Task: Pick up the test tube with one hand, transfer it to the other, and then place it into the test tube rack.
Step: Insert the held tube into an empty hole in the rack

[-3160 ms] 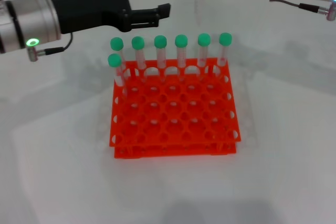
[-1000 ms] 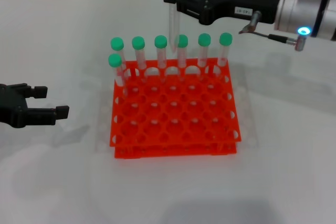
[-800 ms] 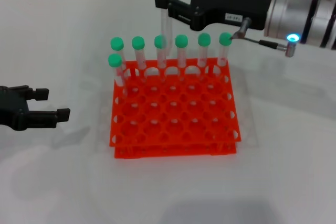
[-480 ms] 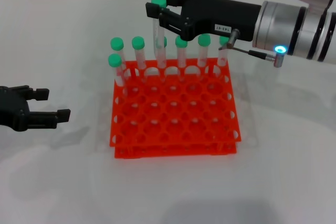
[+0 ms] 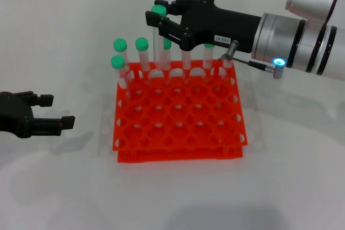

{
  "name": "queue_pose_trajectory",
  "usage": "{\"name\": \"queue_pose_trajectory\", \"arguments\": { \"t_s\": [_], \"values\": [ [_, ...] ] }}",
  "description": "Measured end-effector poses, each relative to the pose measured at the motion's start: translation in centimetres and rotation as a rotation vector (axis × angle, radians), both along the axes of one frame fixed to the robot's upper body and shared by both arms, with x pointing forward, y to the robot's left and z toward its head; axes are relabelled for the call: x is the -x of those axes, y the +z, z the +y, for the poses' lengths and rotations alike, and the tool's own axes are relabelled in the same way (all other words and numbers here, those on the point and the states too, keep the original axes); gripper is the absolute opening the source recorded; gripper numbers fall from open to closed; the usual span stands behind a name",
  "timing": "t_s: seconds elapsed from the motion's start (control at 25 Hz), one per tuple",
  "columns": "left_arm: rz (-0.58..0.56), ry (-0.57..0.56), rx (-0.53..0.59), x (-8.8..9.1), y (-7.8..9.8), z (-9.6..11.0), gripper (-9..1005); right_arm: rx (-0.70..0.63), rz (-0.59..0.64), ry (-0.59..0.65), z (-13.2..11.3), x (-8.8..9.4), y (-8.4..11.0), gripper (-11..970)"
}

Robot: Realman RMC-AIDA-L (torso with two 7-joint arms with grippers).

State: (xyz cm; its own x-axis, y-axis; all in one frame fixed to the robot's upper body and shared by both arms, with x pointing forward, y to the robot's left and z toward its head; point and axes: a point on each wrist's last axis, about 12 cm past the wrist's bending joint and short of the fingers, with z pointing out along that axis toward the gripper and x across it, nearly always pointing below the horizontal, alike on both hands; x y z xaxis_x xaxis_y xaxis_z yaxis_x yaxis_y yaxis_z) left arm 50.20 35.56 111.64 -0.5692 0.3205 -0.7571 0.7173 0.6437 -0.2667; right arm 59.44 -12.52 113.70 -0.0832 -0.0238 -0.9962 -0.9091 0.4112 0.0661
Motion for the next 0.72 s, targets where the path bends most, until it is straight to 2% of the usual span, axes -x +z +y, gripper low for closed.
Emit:
{"name": "queue_pose_trajectory", "arguments": {
  "t_s": [0.72],
  "values": [
    [-0.012,-0.019,-0.003,-0.1,-0.1,-0.4,892,0.005,0.001,0.0,1.3,0.4,-0.9,268]
  ]
}}
